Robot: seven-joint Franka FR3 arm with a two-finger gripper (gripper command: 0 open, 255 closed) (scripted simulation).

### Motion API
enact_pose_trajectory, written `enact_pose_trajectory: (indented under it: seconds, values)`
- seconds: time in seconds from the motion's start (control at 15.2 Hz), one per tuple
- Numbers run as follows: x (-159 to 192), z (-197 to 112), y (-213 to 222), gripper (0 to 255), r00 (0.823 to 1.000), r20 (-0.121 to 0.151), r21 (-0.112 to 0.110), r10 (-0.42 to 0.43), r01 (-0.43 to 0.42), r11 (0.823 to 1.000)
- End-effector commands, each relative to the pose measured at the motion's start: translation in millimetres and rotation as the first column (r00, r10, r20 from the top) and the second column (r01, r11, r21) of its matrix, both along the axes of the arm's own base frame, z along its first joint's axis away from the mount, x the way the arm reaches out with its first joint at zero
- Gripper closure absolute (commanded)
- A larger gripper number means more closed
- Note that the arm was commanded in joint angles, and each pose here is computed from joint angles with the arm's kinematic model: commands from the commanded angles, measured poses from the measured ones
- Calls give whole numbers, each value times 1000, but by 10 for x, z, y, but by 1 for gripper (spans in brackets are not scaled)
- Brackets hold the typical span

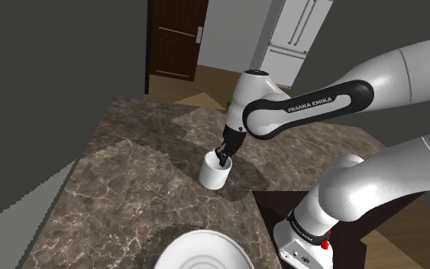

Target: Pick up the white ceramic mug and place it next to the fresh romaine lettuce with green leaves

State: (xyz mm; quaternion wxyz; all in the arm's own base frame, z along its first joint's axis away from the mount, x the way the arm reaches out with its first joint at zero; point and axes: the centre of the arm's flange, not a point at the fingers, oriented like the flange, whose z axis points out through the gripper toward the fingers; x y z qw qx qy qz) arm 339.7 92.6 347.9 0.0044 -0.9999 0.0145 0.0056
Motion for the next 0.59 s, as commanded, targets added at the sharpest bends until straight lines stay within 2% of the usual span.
enact_pose_trajectory:
  seconds: [0.0, 0.53]
  values:
    - [0, 52, 1, 255, 1000, 0, 0, 0, 0, 1000]
    - [0, 474, 1, 255, 1000, 0, 0, 0, 0, 1000]
